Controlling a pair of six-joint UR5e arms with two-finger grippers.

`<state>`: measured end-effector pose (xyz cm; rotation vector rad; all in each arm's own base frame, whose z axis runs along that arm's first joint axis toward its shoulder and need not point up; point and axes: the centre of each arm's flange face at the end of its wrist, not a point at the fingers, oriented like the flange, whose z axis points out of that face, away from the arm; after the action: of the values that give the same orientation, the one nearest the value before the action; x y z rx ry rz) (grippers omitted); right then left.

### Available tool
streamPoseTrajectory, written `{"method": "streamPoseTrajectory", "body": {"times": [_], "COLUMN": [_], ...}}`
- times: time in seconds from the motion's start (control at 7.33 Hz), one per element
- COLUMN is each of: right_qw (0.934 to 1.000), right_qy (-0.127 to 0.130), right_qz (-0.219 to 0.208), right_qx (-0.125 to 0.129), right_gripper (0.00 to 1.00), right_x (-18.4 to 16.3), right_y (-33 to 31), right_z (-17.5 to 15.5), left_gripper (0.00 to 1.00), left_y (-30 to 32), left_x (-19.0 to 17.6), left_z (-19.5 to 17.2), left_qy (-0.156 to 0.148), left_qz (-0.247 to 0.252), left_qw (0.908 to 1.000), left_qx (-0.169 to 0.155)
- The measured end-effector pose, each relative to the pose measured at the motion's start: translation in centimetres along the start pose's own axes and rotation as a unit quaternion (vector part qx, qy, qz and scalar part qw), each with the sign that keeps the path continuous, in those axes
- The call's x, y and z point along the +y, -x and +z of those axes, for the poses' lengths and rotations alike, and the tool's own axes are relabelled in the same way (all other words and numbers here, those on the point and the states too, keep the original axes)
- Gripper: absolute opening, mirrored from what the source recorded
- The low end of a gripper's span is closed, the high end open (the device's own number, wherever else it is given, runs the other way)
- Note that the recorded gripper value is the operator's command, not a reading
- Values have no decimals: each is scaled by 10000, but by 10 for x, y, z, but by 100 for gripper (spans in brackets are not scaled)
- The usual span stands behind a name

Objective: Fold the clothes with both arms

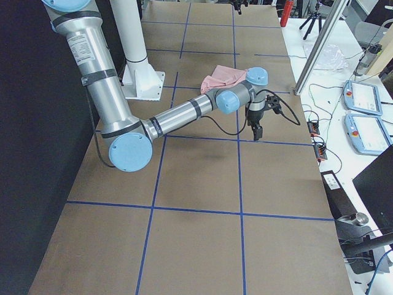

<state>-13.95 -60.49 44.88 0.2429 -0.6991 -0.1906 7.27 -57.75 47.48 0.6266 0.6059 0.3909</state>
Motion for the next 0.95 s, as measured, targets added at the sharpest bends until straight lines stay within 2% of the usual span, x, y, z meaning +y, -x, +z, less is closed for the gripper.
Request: {"method": "streamPoseTrajectory", "body": {"times": [0.27,0.41,0.68,0.82,0.95], "right_qw": [9991,9989,9983,9973,9964], "right_qy": [155,271,582,649,696], "right_qz": [-377,-359,68,319,472], "right_qx": [86,86,74,85,79], "right_gripper": [100,100,100,100,100], "right_x": [68,107,192,226,254], "right_y": [-128,-170,-228,-249,-259], "right_z": [-15,-15,1,3,7], "left_gripper": [100,100,100,100,100], "left_y": [95,121,147,163,166], "left_x": [51,82,159,200,237], "left_z": [-50,-62,-58,-59,-52], "left_qy": [416,633,1069,1167,1154], "left_qz": [308,157,-352,-766,-1171], "left_qw": [9977,9966,9923,9896,9863], "left_qx": [-434,-505,-522,-343,148]}}
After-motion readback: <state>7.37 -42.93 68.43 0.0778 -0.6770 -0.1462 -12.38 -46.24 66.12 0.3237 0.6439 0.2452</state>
